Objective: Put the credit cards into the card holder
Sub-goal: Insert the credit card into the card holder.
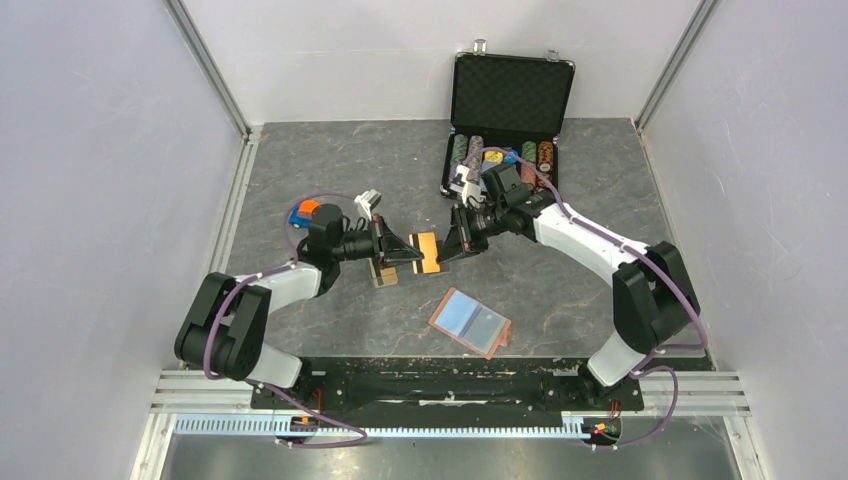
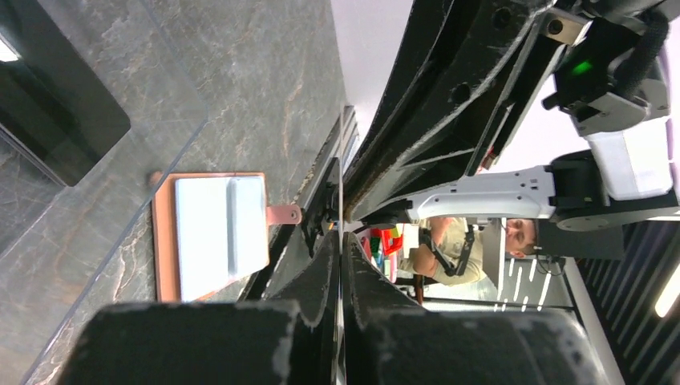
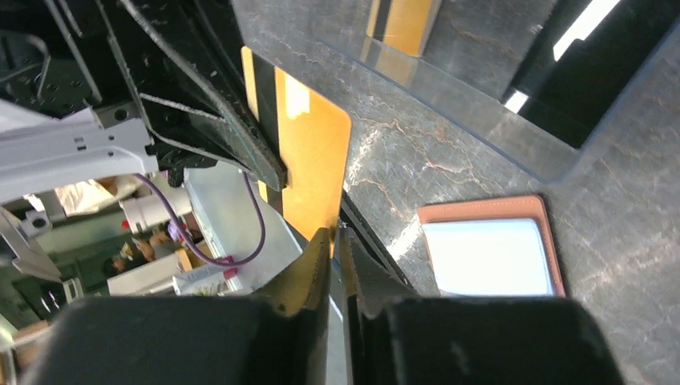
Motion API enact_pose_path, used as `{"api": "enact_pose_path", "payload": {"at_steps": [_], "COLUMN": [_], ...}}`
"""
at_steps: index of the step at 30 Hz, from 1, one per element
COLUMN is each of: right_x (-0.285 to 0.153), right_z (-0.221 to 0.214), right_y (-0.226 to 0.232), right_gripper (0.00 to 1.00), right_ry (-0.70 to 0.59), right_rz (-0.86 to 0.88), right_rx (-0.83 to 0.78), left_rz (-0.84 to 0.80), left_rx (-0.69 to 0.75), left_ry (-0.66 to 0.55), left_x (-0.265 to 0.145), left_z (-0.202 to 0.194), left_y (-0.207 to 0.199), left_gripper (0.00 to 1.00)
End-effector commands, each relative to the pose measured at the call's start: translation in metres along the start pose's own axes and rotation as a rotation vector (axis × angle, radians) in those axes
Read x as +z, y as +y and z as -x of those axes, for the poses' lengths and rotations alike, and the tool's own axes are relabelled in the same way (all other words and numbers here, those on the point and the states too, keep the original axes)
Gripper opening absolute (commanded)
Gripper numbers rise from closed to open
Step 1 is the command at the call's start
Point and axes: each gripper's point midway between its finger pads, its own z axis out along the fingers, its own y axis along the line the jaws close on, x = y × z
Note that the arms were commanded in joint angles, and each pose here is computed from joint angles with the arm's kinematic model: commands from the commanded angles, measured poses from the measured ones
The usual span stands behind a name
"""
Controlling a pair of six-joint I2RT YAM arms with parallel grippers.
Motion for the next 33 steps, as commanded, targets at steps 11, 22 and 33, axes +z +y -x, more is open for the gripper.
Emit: {"api": "enact_pose_path", "payload": {"at_steps": [11,22,33], "right_x": [-0.06,-0.087,-0.067], "right_z": [-0.058,-0.158,-0.178], "right_y": [-0.1,-0.123,-0.129], "right_gripper": [0.74,0.96,0.84], "right_ry": [0.039,0.24,0.315], "right_rz": [-0.469,-0.561,-0.516], "right_rx": [-0.044,0.017,0.029], "left_rz": [0.26,0.347,0.366], "left_rx": [0.13,0.19,0.201], "left_ry": [0.3,0.512,0.544], "left_x": [0.035,0.075,0.075], "left_z": [-0.054,-0.099,-0.099], "left_y": [0.028,0.044,0.049], "left_gripper": [0.02,0.02,0.02]}}
